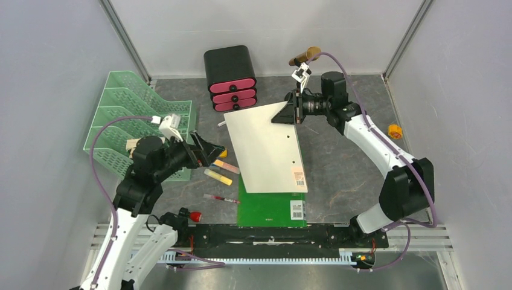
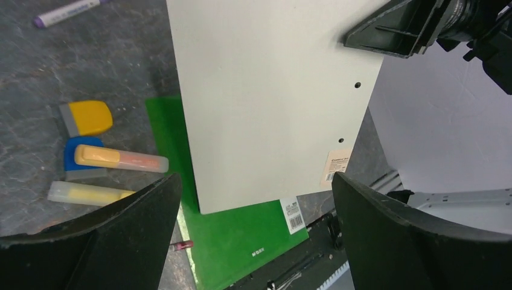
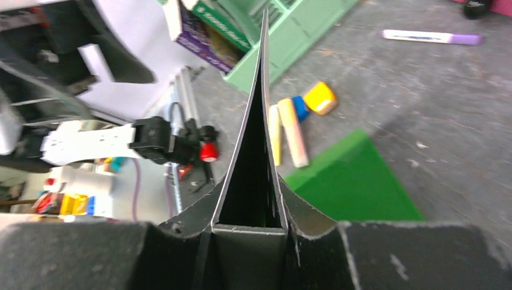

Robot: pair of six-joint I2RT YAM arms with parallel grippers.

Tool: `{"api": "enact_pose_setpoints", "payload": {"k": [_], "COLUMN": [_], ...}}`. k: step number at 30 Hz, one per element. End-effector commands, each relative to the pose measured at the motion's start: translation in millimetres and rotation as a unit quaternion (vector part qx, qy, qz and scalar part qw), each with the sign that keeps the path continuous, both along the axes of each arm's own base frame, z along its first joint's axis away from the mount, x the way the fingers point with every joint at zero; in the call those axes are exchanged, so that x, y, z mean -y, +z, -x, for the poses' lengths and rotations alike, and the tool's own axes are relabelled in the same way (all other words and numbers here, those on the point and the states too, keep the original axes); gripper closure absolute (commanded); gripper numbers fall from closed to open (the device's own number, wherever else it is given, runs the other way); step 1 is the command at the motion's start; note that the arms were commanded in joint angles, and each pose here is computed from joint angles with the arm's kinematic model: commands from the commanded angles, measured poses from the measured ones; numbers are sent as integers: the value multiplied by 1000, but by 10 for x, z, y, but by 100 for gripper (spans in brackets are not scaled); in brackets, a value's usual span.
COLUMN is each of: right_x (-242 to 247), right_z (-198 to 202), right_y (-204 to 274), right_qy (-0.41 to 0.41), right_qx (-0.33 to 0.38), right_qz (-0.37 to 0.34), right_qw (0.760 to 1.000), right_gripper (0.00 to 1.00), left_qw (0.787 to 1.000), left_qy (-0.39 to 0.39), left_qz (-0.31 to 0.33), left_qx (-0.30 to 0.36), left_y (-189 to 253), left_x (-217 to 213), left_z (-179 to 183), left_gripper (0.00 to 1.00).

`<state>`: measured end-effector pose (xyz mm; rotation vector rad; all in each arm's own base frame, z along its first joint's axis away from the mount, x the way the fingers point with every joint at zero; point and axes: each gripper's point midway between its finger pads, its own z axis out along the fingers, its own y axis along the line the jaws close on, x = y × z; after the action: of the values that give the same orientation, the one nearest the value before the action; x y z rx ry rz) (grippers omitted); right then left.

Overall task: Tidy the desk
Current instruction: Place the folder in the storage box.

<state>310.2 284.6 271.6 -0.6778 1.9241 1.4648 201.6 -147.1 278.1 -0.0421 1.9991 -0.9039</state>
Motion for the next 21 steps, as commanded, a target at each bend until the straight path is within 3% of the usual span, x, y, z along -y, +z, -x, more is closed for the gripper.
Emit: {"api": "enact_pose_setpoints", "payload": {"k": [1, 9, 16, 21], "right_x": [159, 259, 250, 159], "right_z": [-49, -263, -395, -469], "right_y": [-167, 369, 800, 1219], "right_qy": [-23, -98, -148, -138], "right_qx": [16, 137, 200, 255], "right_qz": [92, 78, 11, -37], "right_qw": [995, 983, 969, 956], "right_gripper": [100, 100, 100, 100], "left_qw": [997, 996, 996, 996], "left_qy": [42, 49, 43, 46], "left_qz": [-35, -36, -50, -40], "left_qx": [49, 70, 60, 57], "left_y": [208, 217, 165, 194], "left_x": [-209, -276, -296, -304], "left_z": [-14, 79, 148, 192], "left_gripper": [0, 0, 0, 0]}}
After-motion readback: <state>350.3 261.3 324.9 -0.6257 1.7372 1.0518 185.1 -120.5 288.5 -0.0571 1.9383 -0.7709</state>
